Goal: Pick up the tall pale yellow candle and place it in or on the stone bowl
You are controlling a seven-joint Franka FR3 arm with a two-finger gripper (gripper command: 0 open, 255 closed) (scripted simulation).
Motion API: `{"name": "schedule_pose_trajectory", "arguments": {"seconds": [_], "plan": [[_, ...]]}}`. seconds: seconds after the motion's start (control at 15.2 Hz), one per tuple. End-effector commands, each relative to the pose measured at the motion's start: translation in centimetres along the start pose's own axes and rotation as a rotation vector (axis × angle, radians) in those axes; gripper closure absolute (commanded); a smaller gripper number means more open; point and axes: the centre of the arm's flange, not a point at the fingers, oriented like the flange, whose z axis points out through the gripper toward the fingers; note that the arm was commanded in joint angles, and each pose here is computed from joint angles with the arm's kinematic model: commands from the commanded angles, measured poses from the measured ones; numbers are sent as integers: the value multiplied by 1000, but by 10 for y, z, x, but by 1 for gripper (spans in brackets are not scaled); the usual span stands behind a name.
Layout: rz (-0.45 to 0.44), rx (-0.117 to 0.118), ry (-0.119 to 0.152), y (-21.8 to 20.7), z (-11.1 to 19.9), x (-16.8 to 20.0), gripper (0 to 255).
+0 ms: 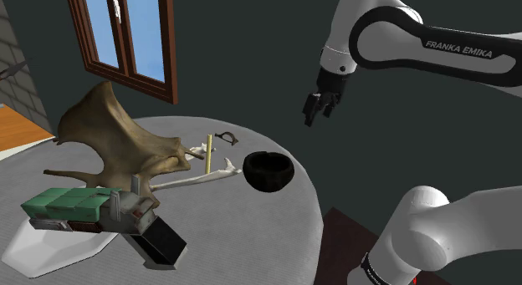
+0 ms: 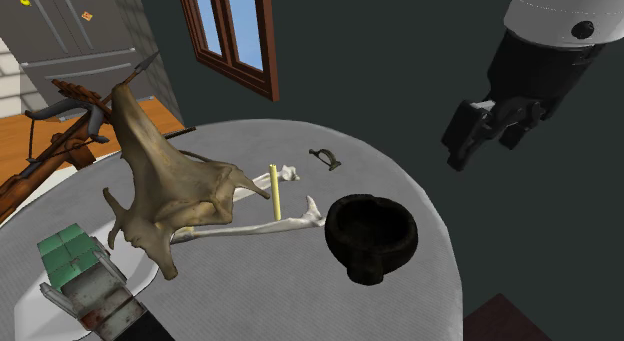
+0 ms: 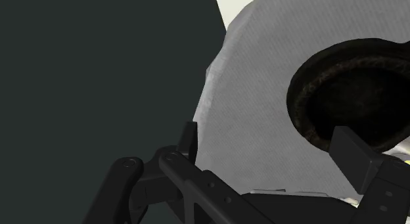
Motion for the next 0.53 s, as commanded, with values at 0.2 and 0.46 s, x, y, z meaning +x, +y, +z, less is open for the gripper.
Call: {"name": "schedule_pose_trajectory", "arguments": {"seconds": [0.2, 0.46], "plan": [[-13, 20, 12, -28, 7, 21, 0], [-30, 47, 29, -66, 16, 49, 0]]}}
